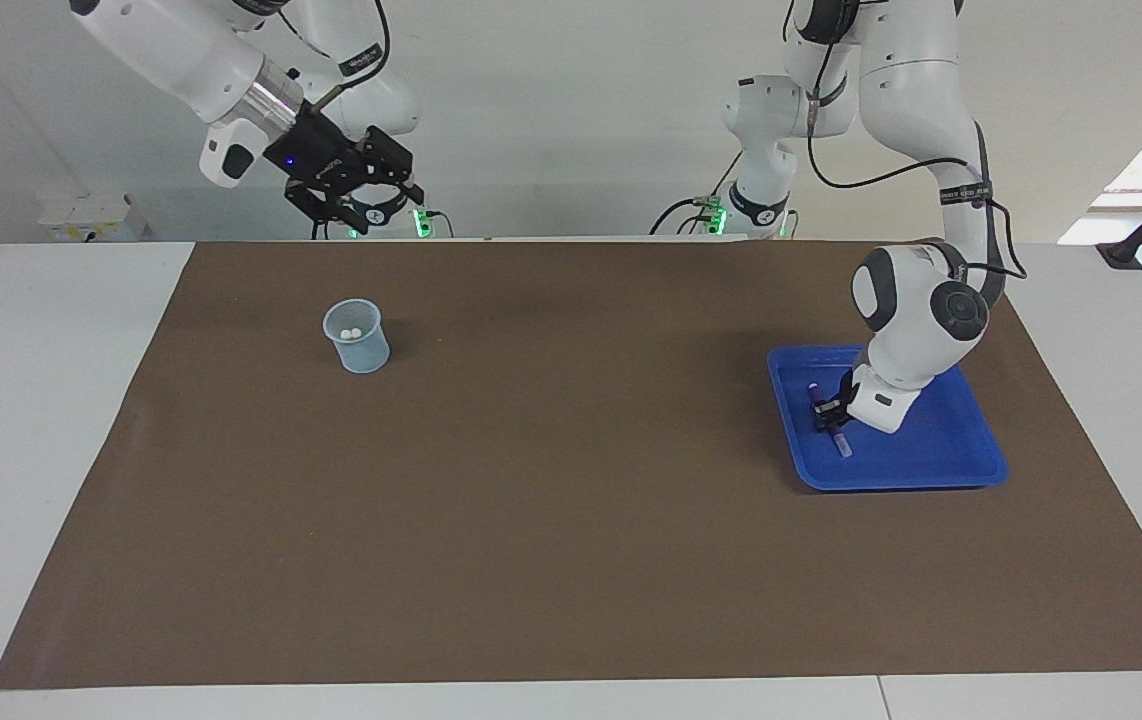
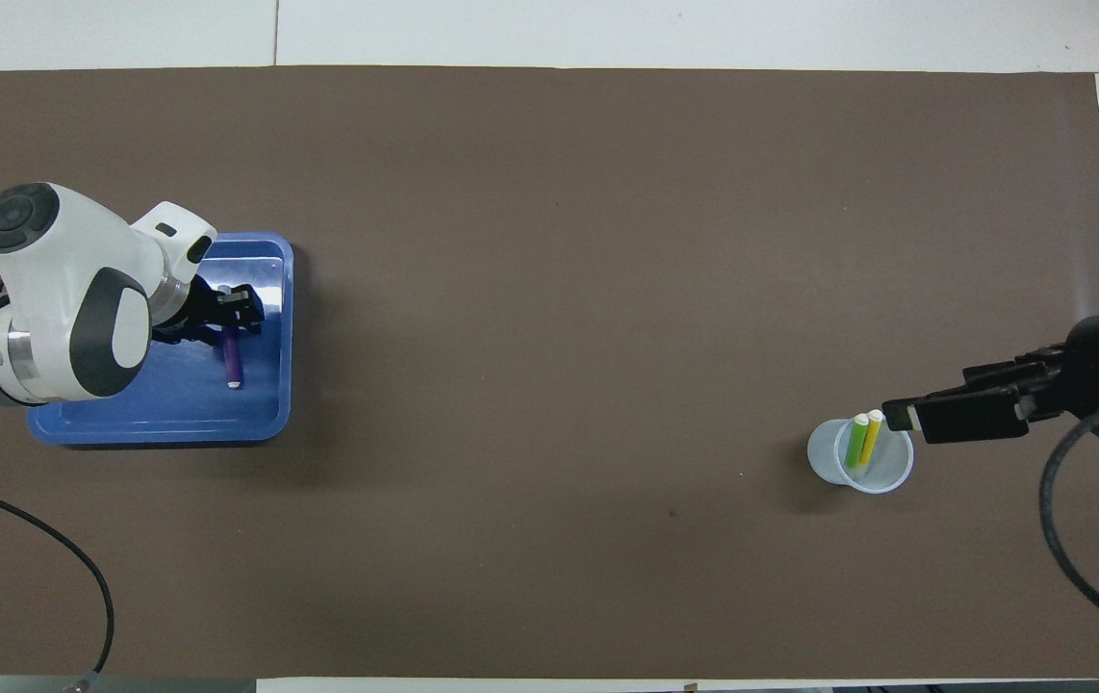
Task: Transfer and insert pens with both arms
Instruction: 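Grasp the purple pen with the left gripper while the right gripper rises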
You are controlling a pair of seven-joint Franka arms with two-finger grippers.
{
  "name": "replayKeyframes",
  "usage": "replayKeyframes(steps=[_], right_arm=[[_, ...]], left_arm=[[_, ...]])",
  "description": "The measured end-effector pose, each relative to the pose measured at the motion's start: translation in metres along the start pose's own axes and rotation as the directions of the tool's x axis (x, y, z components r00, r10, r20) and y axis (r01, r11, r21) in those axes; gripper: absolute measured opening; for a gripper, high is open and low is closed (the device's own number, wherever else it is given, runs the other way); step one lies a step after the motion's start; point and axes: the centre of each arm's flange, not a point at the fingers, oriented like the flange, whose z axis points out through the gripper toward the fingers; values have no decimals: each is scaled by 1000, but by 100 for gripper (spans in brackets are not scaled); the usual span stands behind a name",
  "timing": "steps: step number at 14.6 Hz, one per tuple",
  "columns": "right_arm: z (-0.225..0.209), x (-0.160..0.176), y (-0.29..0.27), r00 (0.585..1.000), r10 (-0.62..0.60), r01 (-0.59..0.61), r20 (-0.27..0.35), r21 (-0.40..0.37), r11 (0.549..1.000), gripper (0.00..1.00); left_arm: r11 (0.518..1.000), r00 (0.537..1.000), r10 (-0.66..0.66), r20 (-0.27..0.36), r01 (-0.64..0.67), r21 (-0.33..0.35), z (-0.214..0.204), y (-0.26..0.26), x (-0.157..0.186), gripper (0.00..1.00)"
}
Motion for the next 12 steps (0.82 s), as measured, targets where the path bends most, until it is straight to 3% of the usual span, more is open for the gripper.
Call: replayKeyframes(steps=[3, 6, 10, 12], right_arm=[[33, -6, -38, 988, 145, -139, -46, 114, 984, 100], [56, -9, -54, 973, 216, -199, -77, 186, 962, 100], [77, -21, -66, 963, 257, -238, -76, 195, 951, 100], [79, -26, -70, 961, 265, -248, -71, 195, 949, 100]], left_arm=[[1000, 1000, 0, 0, 0, 0, 0, 0, 0, 17], [1000, 1000, -3, 12, 3, -5, -5, 1, 2, 17], [997, 995, -35, 89, 42, -72, -49, 11, 10, 17], [987, 985, -105, 134, 120, -111, -86, 15, 14, 17]])
